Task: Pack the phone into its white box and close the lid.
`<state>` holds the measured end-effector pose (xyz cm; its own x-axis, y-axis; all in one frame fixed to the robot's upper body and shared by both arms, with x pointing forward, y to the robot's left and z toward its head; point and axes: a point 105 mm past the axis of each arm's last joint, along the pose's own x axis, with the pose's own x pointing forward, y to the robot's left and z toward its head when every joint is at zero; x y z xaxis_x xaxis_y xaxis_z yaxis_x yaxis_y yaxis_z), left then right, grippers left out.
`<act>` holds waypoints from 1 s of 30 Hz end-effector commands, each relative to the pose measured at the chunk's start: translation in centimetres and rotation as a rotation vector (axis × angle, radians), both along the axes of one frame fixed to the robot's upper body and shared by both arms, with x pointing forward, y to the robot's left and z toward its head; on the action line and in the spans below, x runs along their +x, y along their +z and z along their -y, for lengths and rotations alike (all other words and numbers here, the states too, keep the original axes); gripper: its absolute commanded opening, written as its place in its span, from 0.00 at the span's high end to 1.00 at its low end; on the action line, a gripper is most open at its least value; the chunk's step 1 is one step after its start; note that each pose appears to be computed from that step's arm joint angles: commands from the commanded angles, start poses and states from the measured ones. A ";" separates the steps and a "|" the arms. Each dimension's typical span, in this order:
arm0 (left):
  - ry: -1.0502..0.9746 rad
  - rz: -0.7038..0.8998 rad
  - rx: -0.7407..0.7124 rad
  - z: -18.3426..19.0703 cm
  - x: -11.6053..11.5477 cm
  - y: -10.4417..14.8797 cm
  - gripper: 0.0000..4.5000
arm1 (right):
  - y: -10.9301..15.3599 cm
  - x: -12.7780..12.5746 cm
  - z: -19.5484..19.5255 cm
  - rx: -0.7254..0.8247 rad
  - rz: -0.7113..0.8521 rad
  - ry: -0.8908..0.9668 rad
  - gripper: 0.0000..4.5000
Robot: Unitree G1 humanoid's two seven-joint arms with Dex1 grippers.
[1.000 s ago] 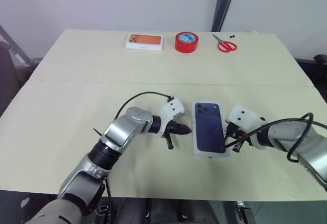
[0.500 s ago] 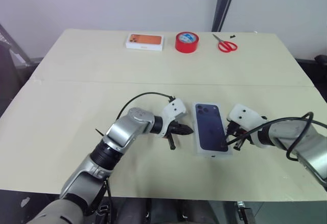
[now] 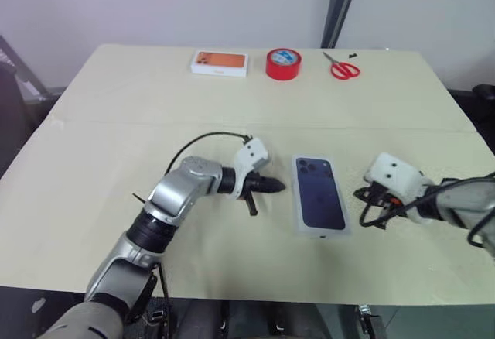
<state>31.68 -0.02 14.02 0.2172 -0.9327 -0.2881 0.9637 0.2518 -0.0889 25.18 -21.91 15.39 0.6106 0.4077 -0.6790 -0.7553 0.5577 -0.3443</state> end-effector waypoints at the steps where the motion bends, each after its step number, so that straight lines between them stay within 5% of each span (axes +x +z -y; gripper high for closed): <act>1: 0.027 0.056 -0.072 1.1 1.3 2.7 1.00 | 1.3 -1.7 -2.1 0.108 -0.006 0.117 0.99; 7: 0.036 0.047 0.075 3.8 2.4 -0.2 1.00 | -1.7 -3.3 -4.4 0.171 -0.096 0.141 0.99; 13: 0.003 0.029 0.226 4.2 1.8 -3.9 1.00 | -5.8 -4.0 -3.1 0.031 -0.166 0.059 0.99; 20: 0.082 0.058 0.109 2.3 2.7 -1.8 1.00 | -3.1 -2.2 -2.9 0.095 -0.024 0.047 0.99; 25: 0.267 0.222 -0.102 -4.2 3.7 3.2 1.00 | 1.2 1.8 0.2 0.223 0.231 -0.096 0.99; 30: 0.538 0.274 -0.110 -14.7 2.5 3.7 1.00 | 3.4 4.0 3.7 0.383 0.290 -0.195 0.99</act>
